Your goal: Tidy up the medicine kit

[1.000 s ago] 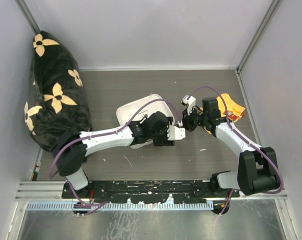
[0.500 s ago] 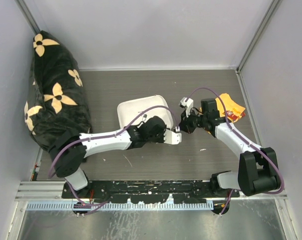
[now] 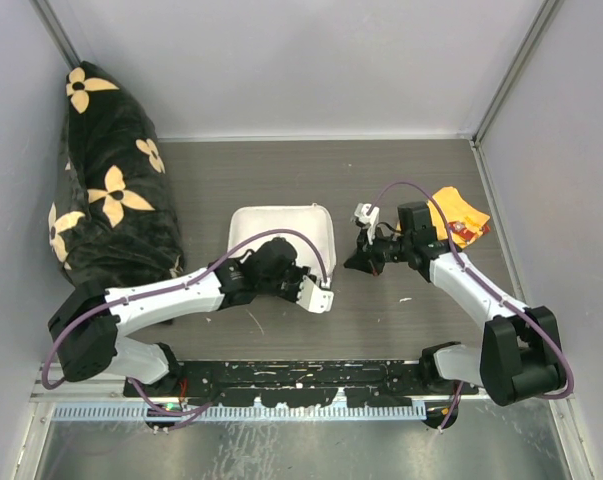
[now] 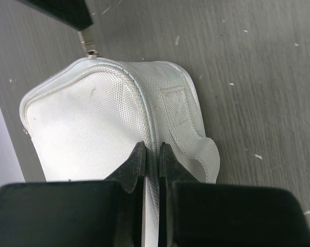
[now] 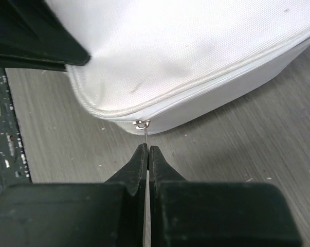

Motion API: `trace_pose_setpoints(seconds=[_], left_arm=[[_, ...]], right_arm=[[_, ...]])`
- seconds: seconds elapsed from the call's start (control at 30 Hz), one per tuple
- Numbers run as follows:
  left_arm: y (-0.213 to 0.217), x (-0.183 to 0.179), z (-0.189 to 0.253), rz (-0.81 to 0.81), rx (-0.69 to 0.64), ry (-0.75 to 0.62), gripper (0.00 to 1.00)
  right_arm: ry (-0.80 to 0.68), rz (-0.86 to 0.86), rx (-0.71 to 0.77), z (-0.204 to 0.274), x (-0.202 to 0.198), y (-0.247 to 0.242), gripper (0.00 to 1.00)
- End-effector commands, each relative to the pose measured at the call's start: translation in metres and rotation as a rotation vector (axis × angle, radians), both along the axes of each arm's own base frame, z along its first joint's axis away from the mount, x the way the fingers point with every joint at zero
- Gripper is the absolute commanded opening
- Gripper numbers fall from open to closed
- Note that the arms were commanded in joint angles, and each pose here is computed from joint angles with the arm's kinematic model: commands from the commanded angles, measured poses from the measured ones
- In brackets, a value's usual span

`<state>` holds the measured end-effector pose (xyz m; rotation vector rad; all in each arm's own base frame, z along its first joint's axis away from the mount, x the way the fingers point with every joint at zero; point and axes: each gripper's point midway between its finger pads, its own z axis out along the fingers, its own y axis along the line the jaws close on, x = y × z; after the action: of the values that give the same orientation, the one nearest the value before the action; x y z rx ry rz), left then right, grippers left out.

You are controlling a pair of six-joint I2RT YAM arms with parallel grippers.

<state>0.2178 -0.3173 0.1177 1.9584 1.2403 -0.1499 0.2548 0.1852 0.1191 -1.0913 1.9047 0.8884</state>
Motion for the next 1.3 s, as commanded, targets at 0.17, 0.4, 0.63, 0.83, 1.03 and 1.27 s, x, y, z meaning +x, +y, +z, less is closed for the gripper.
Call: trace_pose_setpoints(seconds=[0.17, 0.4, 0.63, 0.83, 1.03, 1.27], left_arm=[[0.046, -0.059, -0.027, -0.219, 0.174, 0.159, 0.00], [0.045, -0.067, -0.032, -0.267, 0.174, 0.177, 0.00], [0.044, -0.066, -0.033, -0.220, 0.148, 0.195, 0.13], [0.016, -0.045, 0.012, -0.037, -0.095, 0.170, 0.67], [-0.022, -0.029, 0.046, 0.115, -0.248, 0.217, 0.84], [-0.062, -0.024, 0.042, 0.241, -0.284, 0.266, 0.85]], right_arm=[[-0.273, -0.282, -0.133, 0.018, 0.069, -0.044, 0.01], [-0.269, -0.354, -0.137, 0.017, 0.080, -0.047, 0.01], [-0.249, -0.414, -0.142, 0.014, 0.090, -0.048, 0.01], [-0.209, -0.284, -0.090, 0.012, 0.072, -0.029, 0.01], [-0.170, -0.242, -0.071, 0.012, 0.066, -0.022, 0.01], [-0.170, -0.240, -0.070, 0.015, 0.064, -0.022, 0.01]])
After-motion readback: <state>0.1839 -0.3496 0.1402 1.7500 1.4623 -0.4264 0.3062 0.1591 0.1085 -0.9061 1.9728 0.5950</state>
